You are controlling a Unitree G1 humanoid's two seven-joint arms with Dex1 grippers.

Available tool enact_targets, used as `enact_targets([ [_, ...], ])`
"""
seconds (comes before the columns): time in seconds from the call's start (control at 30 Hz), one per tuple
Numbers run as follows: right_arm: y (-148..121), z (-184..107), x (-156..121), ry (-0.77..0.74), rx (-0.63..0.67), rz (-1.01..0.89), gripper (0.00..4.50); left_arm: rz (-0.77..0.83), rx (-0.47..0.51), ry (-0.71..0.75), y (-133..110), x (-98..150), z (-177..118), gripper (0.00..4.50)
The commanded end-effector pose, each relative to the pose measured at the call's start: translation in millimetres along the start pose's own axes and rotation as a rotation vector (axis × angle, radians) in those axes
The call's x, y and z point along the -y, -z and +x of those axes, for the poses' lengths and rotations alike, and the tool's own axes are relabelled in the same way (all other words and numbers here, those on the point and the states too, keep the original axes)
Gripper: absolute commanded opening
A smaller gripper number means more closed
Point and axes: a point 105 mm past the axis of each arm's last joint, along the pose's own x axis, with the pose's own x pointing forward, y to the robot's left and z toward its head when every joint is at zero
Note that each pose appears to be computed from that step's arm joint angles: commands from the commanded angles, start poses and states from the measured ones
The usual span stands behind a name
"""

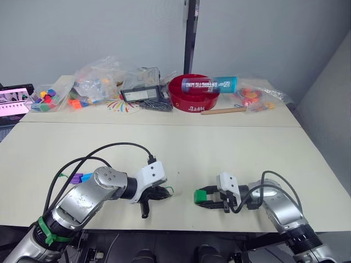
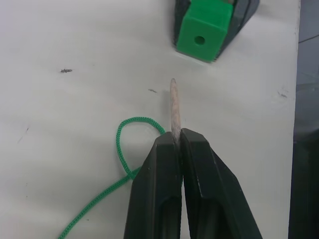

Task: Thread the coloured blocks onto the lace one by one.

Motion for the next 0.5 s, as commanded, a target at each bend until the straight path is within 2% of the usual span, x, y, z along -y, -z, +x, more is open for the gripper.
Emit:
enact_targets([
  [0.03,-18,6,-12,-0.051,0.073,0.000,1.19,0.026,0.042,-0.002,-11,2,-4,0.00],
  [0.23,-27,9,-15,-0.053,0.111,0.020,1.19,0.024,0.046,0.000,-11,3,-4,0.00],
  [0.5,-4,9,-8,-0.023,0.020,0.025,1.19,0.033,0.054,0.034,-15,10,-4,0.00],
])
